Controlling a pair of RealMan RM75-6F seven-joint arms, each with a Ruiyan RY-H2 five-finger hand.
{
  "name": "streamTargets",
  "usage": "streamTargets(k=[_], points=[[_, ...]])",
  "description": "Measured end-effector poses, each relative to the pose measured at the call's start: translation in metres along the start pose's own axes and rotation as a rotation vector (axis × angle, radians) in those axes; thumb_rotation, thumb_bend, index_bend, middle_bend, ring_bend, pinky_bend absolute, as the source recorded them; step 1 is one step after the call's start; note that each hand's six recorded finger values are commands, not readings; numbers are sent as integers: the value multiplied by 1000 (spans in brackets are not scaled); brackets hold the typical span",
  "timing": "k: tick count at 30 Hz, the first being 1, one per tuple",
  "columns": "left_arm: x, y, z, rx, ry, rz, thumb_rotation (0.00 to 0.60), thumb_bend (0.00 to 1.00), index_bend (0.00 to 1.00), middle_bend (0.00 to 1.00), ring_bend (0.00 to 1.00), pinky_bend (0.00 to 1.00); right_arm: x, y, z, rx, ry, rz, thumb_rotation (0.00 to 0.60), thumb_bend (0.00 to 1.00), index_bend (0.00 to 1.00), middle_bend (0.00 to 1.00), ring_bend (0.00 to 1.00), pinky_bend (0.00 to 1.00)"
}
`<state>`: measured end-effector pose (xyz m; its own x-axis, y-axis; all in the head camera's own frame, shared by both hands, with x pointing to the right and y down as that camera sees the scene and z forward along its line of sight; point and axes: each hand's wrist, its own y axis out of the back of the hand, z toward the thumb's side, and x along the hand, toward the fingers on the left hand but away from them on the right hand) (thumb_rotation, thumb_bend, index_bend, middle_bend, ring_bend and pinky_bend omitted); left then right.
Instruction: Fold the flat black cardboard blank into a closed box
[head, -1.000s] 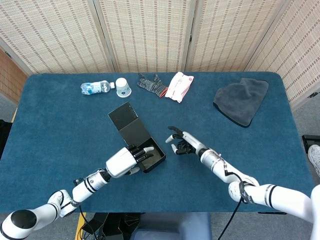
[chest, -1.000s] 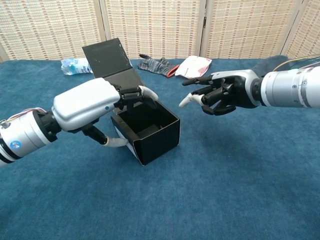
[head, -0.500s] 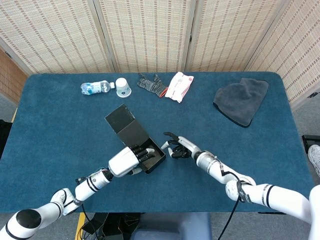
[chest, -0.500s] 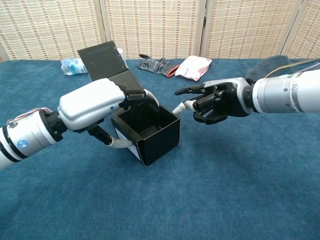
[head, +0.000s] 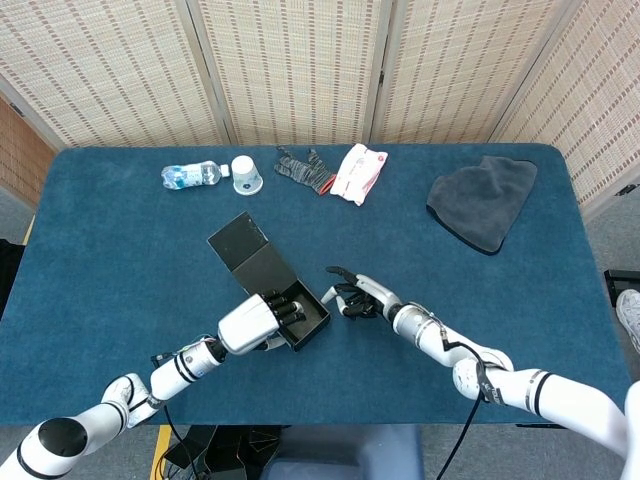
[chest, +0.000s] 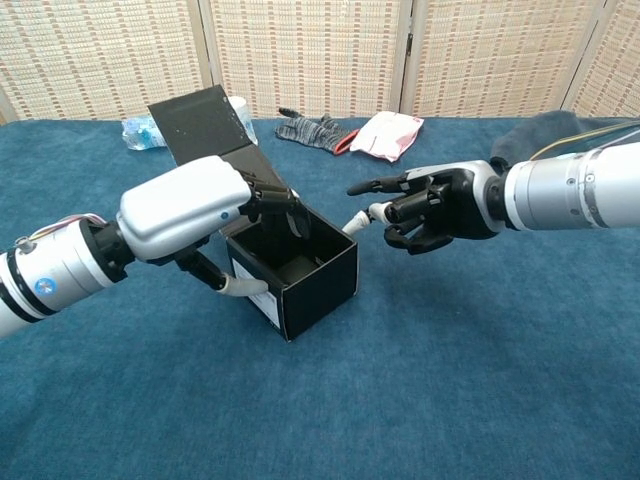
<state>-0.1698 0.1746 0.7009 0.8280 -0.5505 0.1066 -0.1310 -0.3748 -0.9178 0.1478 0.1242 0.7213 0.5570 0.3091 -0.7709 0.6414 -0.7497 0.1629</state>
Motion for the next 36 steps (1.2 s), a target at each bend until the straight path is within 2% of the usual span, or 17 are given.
streamTargets(k=[6,10,19,27,36], points=[[-6,5,-4,19,-2,-1,600,180,383,382,449,460,6,12,1,-7,15,-36,600,656,0,345,754,985],[-13,13,-7,36,5,10,600,180,366,380,409,460,12,18,2,-23,28,-58,600,623,0,345,754,985],[-40,37,-19,64,70,43,600,180,357,378,386,461,31,40,6,-11,78,-136,600,363,0,322,754,985],[-63,67,-37,76,175,117,600,180,363,378,384,463,45,53,8,104,135,-227,600,330,0,281,754,985],[-87,94,-57,84,303,198,600,180,370,378,384,464,42,37,-15,310,77,-198,600,273,0,255,754,985]])
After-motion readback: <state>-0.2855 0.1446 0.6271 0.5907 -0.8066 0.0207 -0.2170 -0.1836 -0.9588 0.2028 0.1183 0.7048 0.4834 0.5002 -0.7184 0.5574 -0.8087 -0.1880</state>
